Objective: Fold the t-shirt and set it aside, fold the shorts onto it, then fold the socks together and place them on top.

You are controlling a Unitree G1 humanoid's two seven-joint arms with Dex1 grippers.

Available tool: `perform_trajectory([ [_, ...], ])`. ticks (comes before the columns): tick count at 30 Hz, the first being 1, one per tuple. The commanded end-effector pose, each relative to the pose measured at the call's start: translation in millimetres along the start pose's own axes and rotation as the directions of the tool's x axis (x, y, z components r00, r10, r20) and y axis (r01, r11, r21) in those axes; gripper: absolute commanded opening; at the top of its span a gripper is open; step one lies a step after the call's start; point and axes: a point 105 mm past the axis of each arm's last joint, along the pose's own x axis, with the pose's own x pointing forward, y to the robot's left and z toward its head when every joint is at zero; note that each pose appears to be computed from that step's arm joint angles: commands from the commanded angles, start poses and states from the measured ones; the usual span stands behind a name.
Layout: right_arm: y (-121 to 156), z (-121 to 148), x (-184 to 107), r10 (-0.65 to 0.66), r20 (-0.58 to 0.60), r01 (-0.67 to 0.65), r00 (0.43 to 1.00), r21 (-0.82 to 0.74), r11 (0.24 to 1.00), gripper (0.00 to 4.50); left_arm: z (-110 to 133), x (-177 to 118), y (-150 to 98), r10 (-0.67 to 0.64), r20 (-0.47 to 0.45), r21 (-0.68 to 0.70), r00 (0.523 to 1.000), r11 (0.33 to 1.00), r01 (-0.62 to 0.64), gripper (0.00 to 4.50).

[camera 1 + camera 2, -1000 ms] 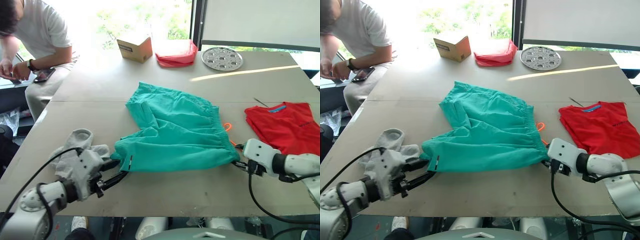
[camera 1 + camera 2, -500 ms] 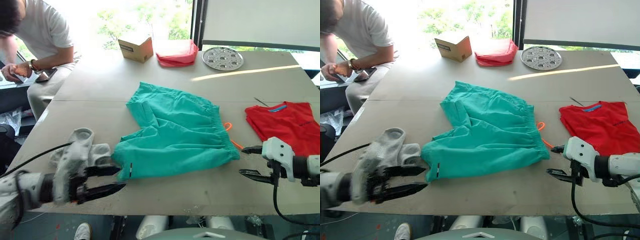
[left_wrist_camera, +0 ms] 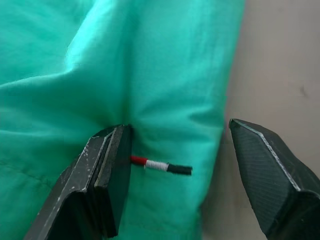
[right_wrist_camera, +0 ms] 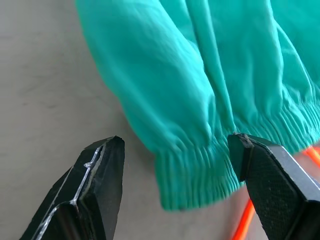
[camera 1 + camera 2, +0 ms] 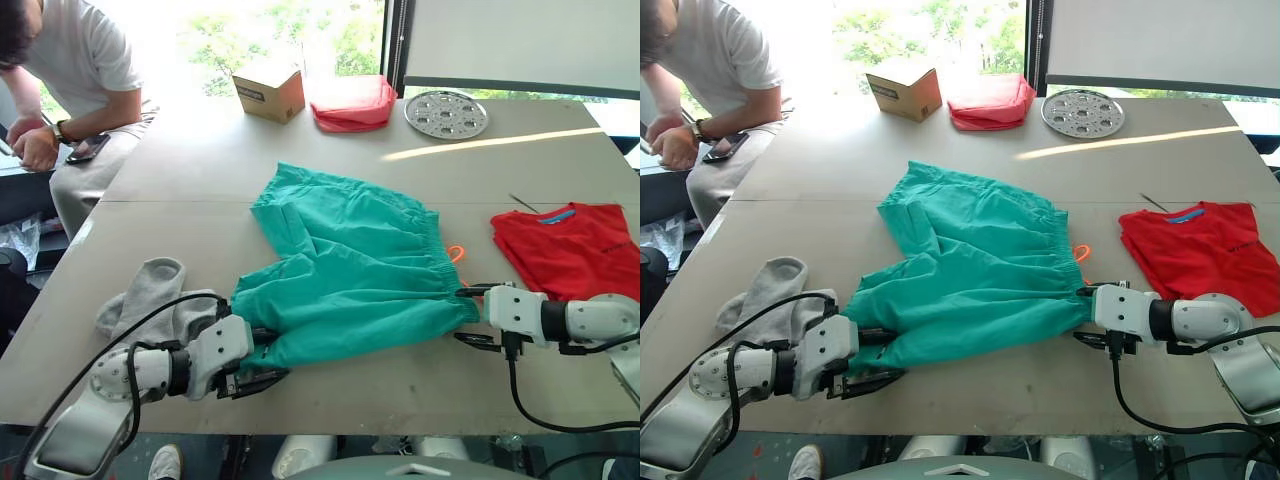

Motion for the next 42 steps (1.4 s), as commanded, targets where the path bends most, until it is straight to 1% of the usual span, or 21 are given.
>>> perform_trajectory([
  [1, -10, 11, 1, -0.044, 0.002, 0.044, 0.999, -0.091, 0.995, 3.5, -2, -2, 4, 0.03, -0.018, 0.097, 0.999, 0.995, -0.028, 3.34],
  [3, -16, 10, 2, -0.064, -0.012, 0.063, 0.998, -0.095, 0.993, 3.27, -9, 0, 14, 0.091, -0.053, 0.162, 0.994, 0.983, -0.082, 3.38],
  [5, -20, 9, 1, -0.076, -0.026, 0.074, 0.997, -0.088, 0.993, 2.7, -15, 1, 20, 0.118, -0.078, 0.207, 0.99, 0.973, -0.1, 3.4],
  [6, -21, 9, 1, -0.077, -0.03, 0.075, 0.997, -0.083, 0.994, 2.21, -18, 1, 22, 0.123, -0.089, 0.218, 0.988, 0.971, -0.102, 3.4],
  [9, -20, 10, 0, -0.055, -0.043, 0.051, 0.998, -0.084, 0.995, 0.84, -28, 0, 18, 0.088, -0.128, 0.244, 0.988, 0.968, -0.055, 2.55],
  [11, -24, 12, -1, -0.064, -0.045, 0.06, 0.997, -0.084, 0.995, 0.0, -30, -2, 20, 0.09, -0.124, 0.234, 0.988, 0.971, -0.059, 1.69],
  [15, -38, 25, -20, -0.053, -0.047, 0.052, 0.997, -0.035, 0.998, 0.0, -9, -18, 21, 0.003, -0.022, 0.083, 1.0, 0.997, -0.001, 0.03],
  [17, -42, 36, -36, -0.006, -0.05, 0.007, 0.999, 0.025, 1.0, 0.0, 8, -30, 18, -0.077, 0.035, -0.041, 0.996, 0.996, 0.078, 0.03],
  [19, -55, 50, -48, -0.012, -0.043, 0.014, 0.999, 0.038, 0.999, 0.0, 28, -38, 31, -0.086, 0.072, -0.082, 0.994, 0.992, 0.092, 0.03],
  [22, -98, 61, -50, -0.161, -0.07, 0.158, 0.984, -0.049, 0.986, 0.0, 53, -39, 86, 0.077, 0.073, 0.03, 0.994, 0.996, -0.079, 0.03],
  [24, -141, 66, -48, -0.334, -0.081, 0.32, 0.939, -0.149, 0.936, 0.0, 75, -40, 137, 0.263, 0.103, 0.104, 0.959, 0.956, -0.273, 0.03],
  [25, -161, 71, -46, -0.408, -0.068, 0.391, 0.91, -0.18, 0.903, 0.0, 86, -43, 157, 0.329, 0.128, 0.124, 0.936, 0.931, -0.344, 0.03],
  [27, -210, 89, -52, -0.596, -0.014, 0.574, 0.803, -0.253, 0.779, 0.0, 120, -57, 206, 0.51, 0.21, 0.163, 0.834, 0.823, -0.544, 0.03],
  [30, -262, 126, -77, -0.787, 0.128, 0.777, 0.604, -0.313, 0.546, 0.0, 173, -91, 252, 0.686, 0.349, 0.184, 0.638, 0.618, -0.765, 0.03],
  [31, -277, 150, -97, -0.834, 0.226, 0.846, 0.503, -0.323, 0.423, 0.0, 201, -114, 262, 0.726, 0.438, 0.16, 0.531, 0.518, -0.84, 0.03],
  [33, -286, 183, -129, -0.85, 0.359, 0.907, 0.387, -0.316, 0.279, 0.0, 239, -154, 265, 0.739, 0.572, 0.111, 0.357, 0.361, -0.926, 0.03],
  [35, -285, 190, -144, -0.841, 0.405, 0.918, 0.358, -0.316, 0.238, 0.0, 249, -169, 257, 0.709, 0.638, 0.09, 0.301, 0.32, -0.943, 0.03],
  [36, -282, 188, -146, -0.835, 0.413, 0.917, 0.364, -0.315, 0.245, 0.0, 247, -169, 251, 0.689, 0.655, 0.102, 0.31, 0.325, -0.94, 0.03],
  [39, -267, 167, -138, -0.819, 0.373, 0.891, 0.436, -0.311, 0.332, 0.0, 227, -148, 225, 0.619, 0.661, 0.139, 0.425, 0.455, -0.879, 0.03],
  [41, -248, 145, -123, -0.794, 0.327, 0.855, 0.513, -0.269, 0.443, 0.0, 200, -126, 205, 0.587, 0.6, 0.181, 0.544, 0.562, -0.807, 0.03],
  [42, -231, 130, -108, -0.752, 0.29, 0.805, 0.592, -0.255, 0.535, 0.0, 184, -114, 192, 0.564, 0.56, 0.208, 0.606, 0.613, -0.762, 0.03],
])
